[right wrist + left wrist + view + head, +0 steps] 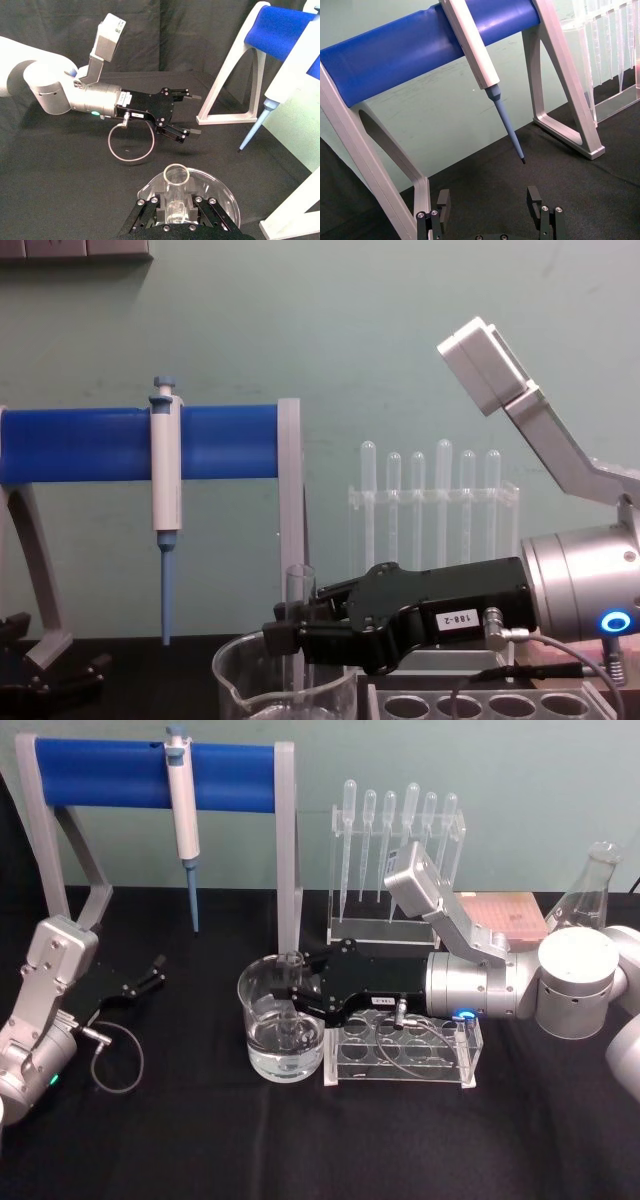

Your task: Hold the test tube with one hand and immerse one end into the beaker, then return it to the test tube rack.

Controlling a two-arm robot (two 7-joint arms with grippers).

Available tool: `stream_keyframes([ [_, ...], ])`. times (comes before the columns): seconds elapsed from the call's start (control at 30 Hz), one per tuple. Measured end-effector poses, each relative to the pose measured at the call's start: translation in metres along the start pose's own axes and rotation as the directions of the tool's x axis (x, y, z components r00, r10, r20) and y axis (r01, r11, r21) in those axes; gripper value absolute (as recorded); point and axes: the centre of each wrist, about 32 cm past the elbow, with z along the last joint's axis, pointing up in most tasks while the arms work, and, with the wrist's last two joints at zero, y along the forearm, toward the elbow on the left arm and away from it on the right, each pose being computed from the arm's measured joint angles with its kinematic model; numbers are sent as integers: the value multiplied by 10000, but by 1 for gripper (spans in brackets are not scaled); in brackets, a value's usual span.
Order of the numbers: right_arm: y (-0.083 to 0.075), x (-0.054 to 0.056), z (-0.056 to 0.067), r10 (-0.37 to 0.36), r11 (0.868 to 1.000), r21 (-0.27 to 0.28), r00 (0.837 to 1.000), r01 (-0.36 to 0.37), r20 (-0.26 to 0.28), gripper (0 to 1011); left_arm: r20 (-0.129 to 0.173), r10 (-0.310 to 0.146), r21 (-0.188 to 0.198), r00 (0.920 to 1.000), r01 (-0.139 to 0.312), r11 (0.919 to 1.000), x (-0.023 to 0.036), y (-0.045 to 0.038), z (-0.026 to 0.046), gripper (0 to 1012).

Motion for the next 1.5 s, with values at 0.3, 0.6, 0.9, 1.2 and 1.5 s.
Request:
stream_keyframes([
  [0.3,0,0,0,0,10000,0,10000,0,0,239,0,0,0,10000,0,10000,0,0,0,1000],
  [0.6,0,0,0,0,10000,-1,10000,0,-1,239,0,0,0,10000,0,10000,0,0,0,1000],
  [0.9,0,0,0,0,10000,0,10000,0,0,239,0,0,0,10000,0,10000,0,0,0,1000],
  [1.2,0,0,0,-1,10000,0,10000,1,0,239,0,0,0,10000,0,10000,0,0,0,1000],
  [1.5,0,6,140,207,9996,189,9992,-213,343,239,0,0,0,10000,0,10000,0,0,0,1000],
])
